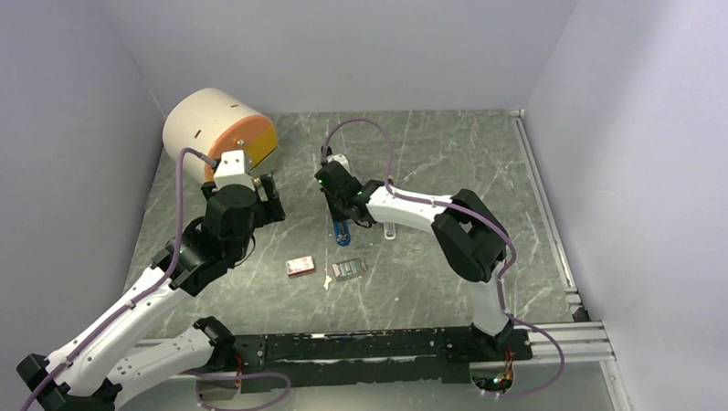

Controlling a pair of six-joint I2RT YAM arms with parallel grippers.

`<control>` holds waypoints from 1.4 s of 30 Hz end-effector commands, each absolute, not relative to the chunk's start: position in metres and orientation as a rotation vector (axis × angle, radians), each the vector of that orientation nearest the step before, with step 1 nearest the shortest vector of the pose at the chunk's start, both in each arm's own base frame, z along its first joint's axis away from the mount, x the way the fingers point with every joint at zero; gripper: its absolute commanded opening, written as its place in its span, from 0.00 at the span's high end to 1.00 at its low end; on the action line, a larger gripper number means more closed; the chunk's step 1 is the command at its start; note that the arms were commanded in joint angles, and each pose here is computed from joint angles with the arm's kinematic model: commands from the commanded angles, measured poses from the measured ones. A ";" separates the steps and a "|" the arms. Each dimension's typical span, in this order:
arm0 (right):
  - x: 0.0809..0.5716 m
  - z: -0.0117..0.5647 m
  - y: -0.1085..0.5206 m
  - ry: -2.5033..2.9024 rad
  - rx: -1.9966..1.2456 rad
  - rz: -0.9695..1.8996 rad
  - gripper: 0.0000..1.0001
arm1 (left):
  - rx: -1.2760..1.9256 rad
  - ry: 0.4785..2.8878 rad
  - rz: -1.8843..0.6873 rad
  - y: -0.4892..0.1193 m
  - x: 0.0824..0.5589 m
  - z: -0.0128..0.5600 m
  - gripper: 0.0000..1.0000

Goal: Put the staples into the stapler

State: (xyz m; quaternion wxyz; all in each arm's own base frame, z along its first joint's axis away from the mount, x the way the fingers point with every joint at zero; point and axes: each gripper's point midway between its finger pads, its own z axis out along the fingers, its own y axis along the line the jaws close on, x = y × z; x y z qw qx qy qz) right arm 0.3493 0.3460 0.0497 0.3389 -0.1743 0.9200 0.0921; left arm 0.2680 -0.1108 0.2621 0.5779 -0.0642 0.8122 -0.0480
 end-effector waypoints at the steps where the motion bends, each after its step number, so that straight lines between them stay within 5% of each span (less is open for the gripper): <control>1: 0.350 0.038 0.345 2.412 -0.477 0.204 0.79 | -0.161 1.892 -0.083 -0.105 0.270 0.263 0.14; 29: 0.349 0.081 0.353 2.365 -0.464 0.300 0.62 | -0.161 1.893 -0.088 -0.106 0.269 0.263 0.14; 38: 0.303 0.099 0.331 2.423 -0.537 0.380 0.60 | -0.172 1.879 -0.128 -0.107 0.266 0.267 0.14; 42: 0.265 0.087 0.314 2.494 -0.584 0.331 0.49 | -0.167 1.874 -0.140 -0.109 0.266 0.269 0.15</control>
